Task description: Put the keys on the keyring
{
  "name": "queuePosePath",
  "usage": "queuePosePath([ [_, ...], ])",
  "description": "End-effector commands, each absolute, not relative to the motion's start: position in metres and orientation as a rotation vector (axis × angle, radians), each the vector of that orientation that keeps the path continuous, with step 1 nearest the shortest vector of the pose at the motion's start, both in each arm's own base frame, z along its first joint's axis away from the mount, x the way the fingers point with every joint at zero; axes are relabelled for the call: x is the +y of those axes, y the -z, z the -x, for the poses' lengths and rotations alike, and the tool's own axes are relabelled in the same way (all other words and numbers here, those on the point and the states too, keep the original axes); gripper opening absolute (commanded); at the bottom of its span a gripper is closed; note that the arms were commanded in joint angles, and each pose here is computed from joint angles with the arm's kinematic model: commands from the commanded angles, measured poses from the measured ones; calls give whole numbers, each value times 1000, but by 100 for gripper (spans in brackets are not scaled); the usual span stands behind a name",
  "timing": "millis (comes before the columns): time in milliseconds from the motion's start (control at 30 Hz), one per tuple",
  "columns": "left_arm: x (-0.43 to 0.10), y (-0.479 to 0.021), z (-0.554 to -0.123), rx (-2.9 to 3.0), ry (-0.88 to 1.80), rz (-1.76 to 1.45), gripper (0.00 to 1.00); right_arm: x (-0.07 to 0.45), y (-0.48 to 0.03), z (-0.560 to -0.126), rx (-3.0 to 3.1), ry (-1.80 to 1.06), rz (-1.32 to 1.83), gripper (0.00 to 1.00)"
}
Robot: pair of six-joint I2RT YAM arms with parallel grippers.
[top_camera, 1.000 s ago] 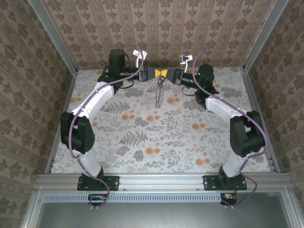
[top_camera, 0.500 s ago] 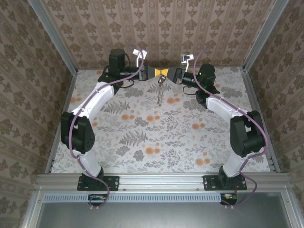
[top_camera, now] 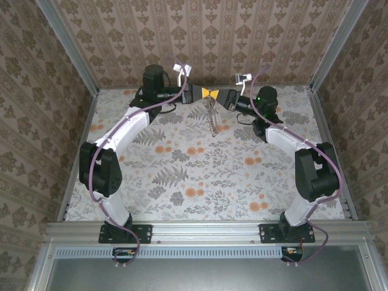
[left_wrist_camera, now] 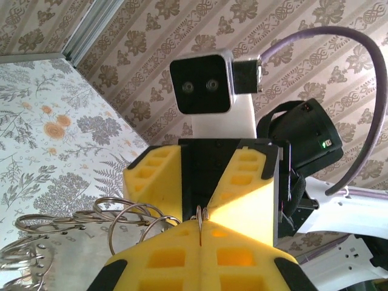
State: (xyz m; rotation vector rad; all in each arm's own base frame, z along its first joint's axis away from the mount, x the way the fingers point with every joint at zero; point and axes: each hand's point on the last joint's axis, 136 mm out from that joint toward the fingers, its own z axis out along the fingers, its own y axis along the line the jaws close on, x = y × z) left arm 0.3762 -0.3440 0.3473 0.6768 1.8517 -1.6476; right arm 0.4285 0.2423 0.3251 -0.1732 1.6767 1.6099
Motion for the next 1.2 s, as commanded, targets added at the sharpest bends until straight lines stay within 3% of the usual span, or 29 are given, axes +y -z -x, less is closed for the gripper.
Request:
queuePosePath([
  [0,-340,-377,-369,1752,1639,-689,0,237,-344,-418,1594,-1601,194,43],
  [267,-339,-378,-373,1752,1639,-661,0,234,-337,-409,1588,-1612,189,35],
  [667,-339,-377,-377,1747,1642,-639,0,238,-338,-403,1580,-1632,209,0],
  [1167,-338,-380,-376,1732,1647,-629,0,266,-332,-395,1642,-1633,278,0],
])
